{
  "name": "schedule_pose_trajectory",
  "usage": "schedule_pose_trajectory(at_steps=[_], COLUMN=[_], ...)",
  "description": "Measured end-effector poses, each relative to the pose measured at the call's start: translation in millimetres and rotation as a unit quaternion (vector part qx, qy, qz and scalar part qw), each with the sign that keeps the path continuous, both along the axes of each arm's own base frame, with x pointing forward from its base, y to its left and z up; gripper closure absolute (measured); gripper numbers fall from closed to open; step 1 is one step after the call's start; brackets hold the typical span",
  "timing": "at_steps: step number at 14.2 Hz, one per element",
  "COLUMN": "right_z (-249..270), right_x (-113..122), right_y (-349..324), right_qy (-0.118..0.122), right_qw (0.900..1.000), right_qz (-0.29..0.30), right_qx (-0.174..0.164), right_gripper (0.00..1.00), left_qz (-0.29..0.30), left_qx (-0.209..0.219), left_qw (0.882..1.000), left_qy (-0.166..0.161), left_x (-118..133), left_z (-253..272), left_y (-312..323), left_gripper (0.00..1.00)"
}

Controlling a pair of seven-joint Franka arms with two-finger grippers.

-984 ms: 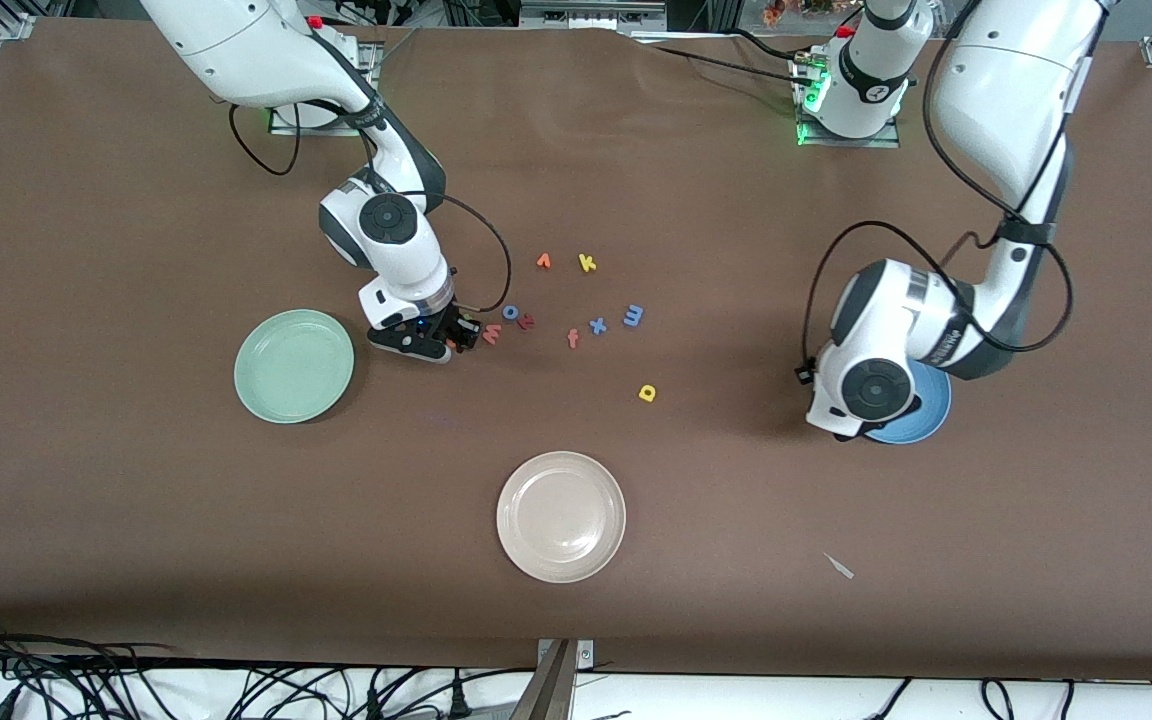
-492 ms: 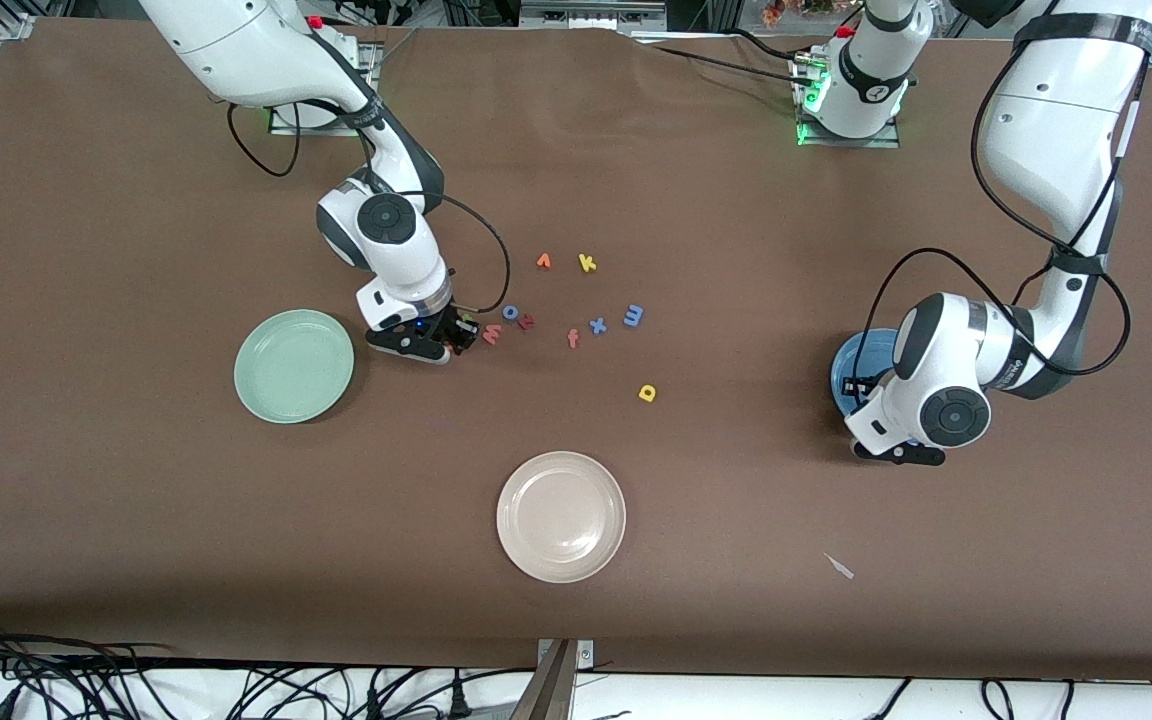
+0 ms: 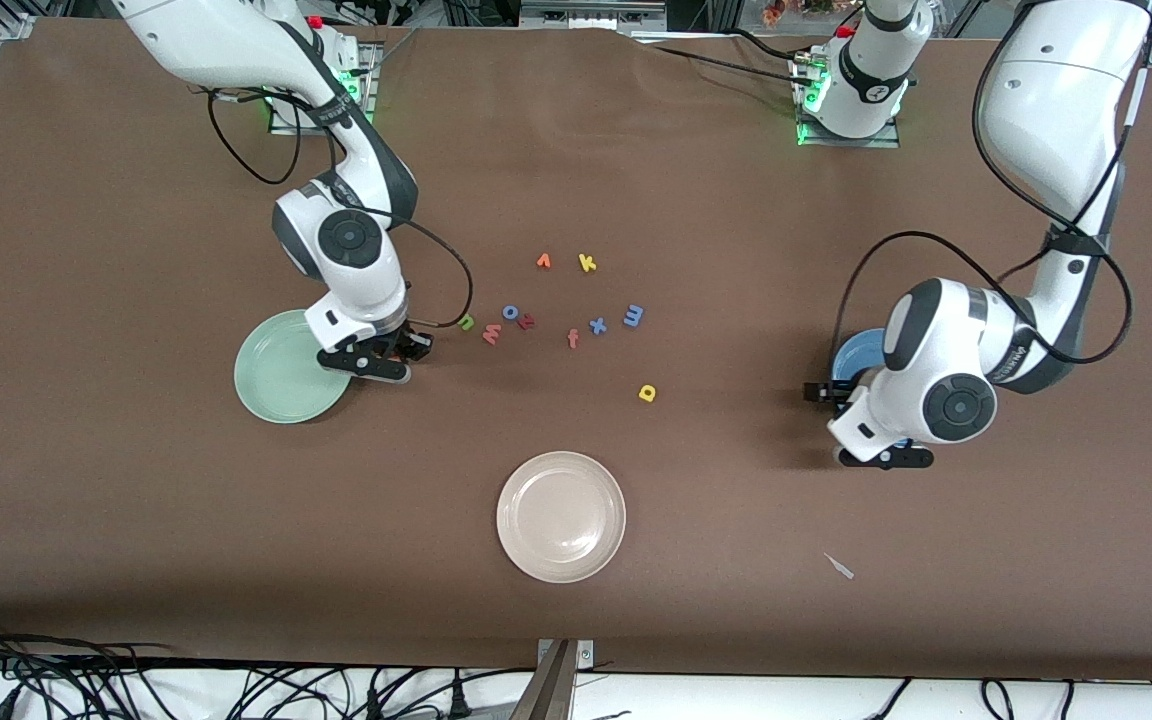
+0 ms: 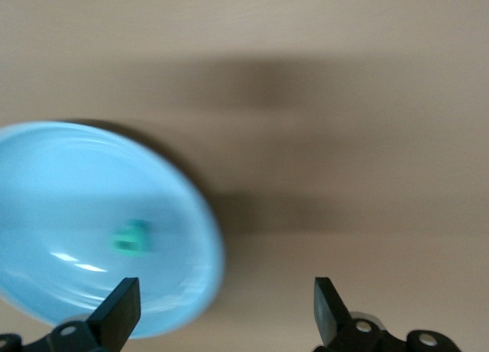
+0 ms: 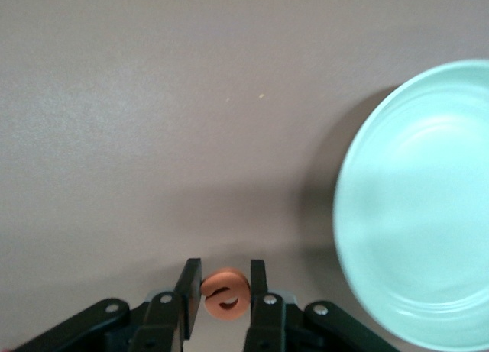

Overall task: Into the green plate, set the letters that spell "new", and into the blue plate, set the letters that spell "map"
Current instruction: 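Carry the orange letter to the green plate while the left gripper carries teal to blue, then release the orange letter on the green plate while the left gripper reaches the yellow letter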

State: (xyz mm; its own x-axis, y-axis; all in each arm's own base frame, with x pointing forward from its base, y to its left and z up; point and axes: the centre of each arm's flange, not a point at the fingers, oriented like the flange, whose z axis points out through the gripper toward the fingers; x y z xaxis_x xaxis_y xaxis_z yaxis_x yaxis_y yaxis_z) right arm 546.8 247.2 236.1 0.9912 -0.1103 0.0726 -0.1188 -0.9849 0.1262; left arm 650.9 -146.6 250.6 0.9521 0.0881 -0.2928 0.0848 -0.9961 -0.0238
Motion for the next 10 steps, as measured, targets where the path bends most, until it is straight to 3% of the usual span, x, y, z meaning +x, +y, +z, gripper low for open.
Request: schedule_pose_trajectory(at_steps=[2,4,8,10], right_z=[27.2,49.7,48.0,31.1], right_x=[21.4,44.9,56.7,48.8], right_y=[-25.2,-68.5,-128.6,-132.7], right_qy=[0.038,0.058,0.07,0.053], right_qw=[0.999,0.996,0.992,0.992], right_qz=[0.028,0.063,0.103,0.111], right_qx=[0.013,0.024,0.018,0.022], right_gripper=[0.7,0.7,0.7,0.7], left_qz=[0.049,0.093,0.188,0.219], left_qx=[-0.003,-0.001,-0.02,-0.02], left_qw=[0.999,0.994,0.977,0.97], left_qy=[-0.024,-0.051,-0.098,-0.099], left_x=[-8.2,-22.7,-57.0,-70.8], left_z=[2.5,-2.5,-34.2,-47.3], left_y=[-52.7,-105.2,-182.5,-205.3], left_gripper=[0.0,0.0,0.0,0.0])
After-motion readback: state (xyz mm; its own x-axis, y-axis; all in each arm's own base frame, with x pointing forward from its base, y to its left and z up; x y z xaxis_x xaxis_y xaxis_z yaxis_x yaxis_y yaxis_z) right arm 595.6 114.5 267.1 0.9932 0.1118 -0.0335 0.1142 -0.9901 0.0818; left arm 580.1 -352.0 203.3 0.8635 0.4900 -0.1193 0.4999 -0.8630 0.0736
